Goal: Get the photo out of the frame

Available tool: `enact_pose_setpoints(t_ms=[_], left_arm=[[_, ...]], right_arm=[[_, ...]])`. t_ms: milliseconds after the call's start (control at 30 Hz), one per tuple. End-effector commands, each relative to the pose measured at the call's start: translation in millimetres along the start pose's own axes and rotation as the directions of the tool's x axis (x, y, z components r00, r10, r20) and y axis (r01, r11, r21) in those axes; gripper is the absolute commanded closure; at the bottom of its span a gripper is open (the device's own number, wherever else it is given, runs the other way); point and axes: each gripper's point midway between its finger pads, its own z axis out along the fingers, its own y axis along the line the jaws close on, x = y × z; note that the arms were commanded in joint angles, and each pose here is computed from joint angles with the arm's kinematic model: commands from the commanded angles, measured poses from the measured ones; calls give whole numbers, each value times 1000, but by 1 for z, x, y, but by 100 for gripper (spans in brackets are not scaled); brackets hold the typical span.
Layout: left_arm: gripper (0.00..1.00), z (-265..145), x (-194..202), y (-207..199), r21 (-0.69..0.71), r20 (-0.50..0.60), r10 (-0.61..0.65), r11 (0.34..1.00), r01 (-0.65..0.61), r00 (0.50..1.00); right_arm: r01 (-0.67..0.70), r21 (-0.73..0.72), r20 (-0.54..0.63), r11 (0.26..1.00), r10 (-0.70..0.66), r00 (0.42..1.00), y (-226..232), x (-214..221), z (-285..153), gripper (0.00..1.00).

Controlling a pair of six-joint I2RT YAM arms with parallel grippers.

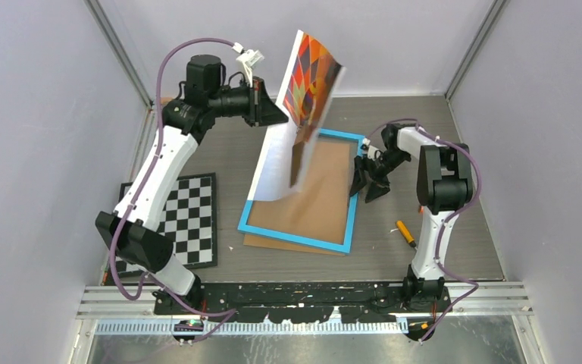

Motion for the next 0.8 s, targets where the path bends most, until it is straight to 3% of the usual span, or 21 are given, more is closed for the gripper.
enact_pose_setpoints(t_ms=[0,167,367,500,767], left_arm=[[100,12,-15,-12,169,38,-162,974,153,986],[100,29,8,50,116,20,-331,938,326,944],[100,55,108,128,-9,-131,-487,871,490,863],[100,64,155,157,-108,-161,-540,842,529,826],[100,62,201,187,-247,-225,-568,819,518,792]], right_arm=[[39,-15,107,999,-37,994,5,-9,-34,30],[-49,-55,139,997,57,989,-14,-10,-52,30],[-79,-64,151,995,88,985,-21,-10,-54,30],[-85,-67,152,994,94,984,-21,-10,-53,30],[-89,-81,136,993,100,986,-18,-12,-47,32]])
